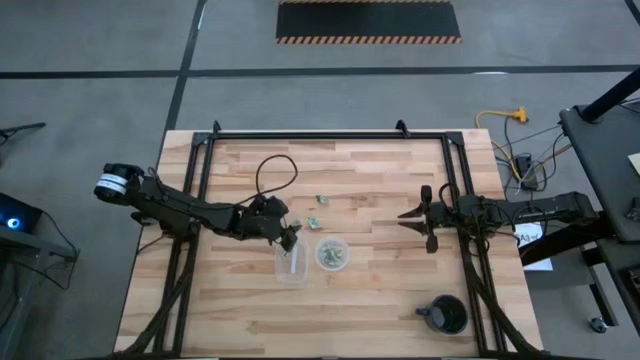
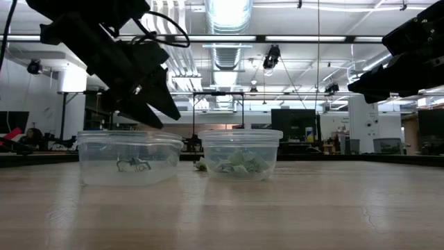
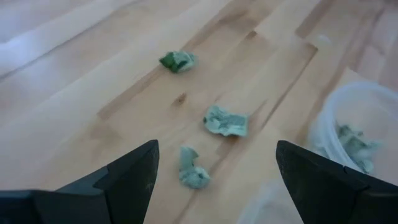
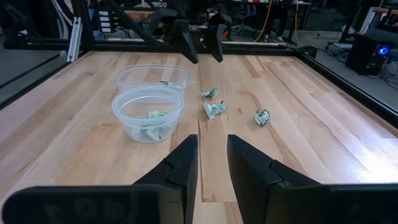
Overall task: Pick and place items into bin
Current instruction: Put the stevia packet into the left transparent bin
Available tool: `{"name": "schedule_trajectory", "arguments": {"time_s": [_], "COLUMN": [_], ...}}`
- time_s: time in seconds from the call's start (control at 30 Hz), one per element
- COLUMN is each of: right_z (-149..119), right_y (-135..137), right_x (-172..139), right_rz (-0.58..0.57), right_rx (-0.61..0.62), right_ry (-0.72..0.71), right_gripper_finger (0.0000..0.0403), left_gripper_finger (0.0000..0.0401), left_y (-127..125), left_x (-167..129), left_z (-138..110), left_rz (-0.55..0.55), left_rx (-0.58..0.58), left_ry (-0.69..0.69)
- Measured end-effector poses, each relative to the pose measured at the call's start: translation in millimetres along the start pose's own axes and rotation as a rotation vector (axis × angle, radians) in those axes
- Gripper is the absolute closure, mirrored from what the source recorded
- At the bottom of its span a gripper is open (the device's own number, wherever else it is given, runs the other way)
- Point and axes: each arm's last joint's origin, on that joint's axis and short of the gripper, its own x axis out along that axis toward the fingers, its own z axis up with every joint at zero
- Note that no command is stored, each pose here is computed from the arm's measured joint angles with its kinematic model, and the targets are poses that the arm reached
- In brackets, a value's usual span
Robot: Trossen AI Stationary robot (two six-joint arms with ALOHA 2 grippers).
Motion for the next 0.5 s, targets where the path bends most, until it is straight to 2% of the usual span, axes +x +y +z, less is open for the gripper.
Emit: {"name": "schedule_trajectory", "arguments": {"time_s": [0.23, 0.5], "right_z": [0.0, 0.0], "right_y": [0.0, 0.0], "right_x": [0.0, 0.0], "right_rz": [0.000, -0.001], "right_rx": [0.000, -0.001], "right_ry": [0.000, 0.000], "right_gripper_finger": [0.0318, 0.0320], "left_gripper_finger": [0.0096, 0.0096], "left_y": [4.3, -6.3], "left_x": [18.4, 39.2], "left_z": [-4.1, 1.3], "left_rz": [0.099, 0.140], "left_rx": [0.007, 0.031], "left_ry": [0.050, 0.132]}}
